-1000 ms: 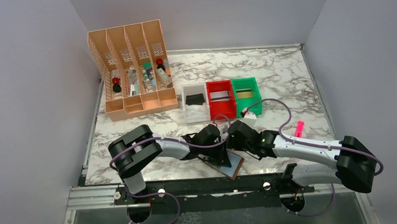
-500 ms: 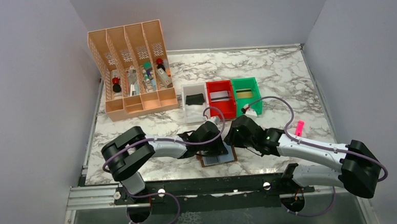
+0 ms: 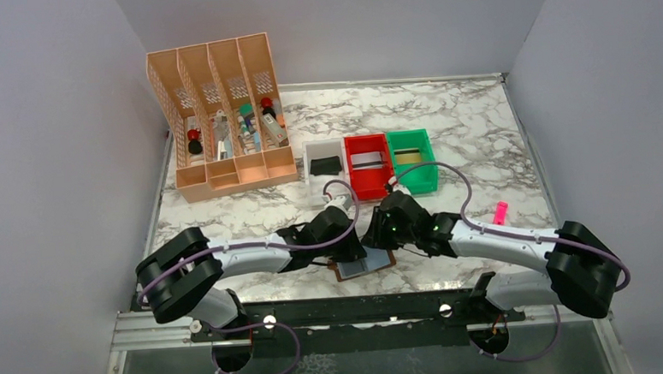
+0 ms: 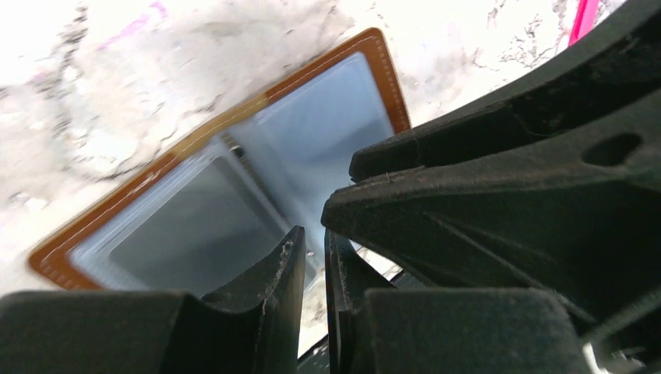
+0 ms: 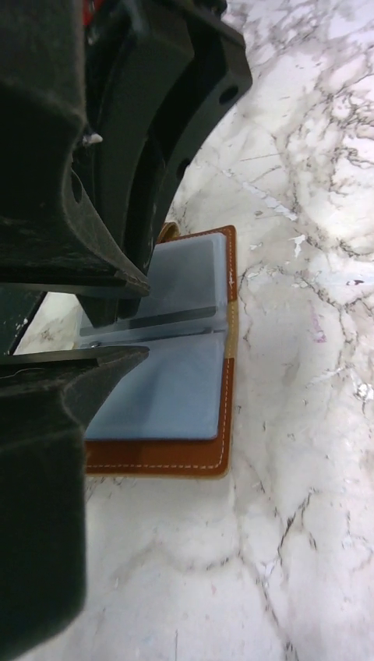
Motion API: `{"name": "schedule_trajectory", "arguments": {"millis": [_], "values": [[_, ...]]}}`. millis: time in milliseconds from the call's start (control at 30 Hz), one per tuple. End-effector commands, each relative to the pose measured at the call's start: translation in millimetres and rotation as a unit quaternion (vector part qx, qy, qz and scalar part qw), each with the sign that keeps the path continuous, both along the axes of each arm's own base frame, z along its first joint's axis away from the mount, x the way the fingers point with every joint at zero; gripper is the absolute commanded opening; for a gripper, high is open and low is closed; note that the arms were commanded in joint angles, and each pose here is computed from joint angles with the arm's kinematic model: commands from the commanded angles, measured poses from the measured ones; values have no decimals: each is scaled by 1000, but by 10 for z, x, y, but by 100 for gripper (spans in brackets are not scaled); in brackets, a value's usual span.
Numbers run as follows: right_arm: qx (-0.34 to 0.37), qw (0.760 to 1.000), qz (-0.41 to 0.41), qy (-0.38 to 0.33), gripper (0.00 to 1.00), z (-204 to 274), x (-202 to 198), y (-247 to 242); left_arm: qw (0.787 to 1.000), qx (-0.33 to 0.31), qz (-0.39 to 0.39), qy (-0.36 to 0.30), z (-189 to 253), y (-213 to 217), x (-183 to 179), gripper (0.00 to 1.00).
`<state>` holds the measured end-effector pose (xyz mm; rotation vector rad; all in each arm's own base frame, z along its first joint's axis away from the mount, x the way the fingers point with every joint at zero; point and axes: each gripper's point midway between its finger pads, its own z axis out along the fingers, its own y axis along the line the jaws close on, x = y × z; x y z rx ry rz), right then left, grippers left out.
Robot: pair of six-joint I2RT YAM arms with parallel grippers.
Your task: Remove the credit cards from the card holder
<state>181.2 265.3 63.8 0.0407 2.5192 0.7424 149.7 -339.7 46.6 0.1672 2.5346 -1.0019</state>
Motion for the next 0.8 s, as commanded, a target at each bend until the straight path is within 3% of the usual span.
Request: {"name": "schedule_trajectory", "arguments": {"millis": [0, 333, 533, 767], "values": [[33, 998, 46, 4, 33, 43, -31, 225, 999, 26, 33, -30, 36, 243, 68, 19], [16, 996, 72, 39, 32, -221, -131, 261, 996, 49, 60, -45, 41, 493, 82, 27], [6, 993, 105, 56, 33, -349, -226, 270, 997, 54, 51, -29, -57, 444, 52, 27], [-7, 991, 118, 64, 29, -508, -285, 221, 991, 109, 72, -18, -232, 626, 56, 25]]}}
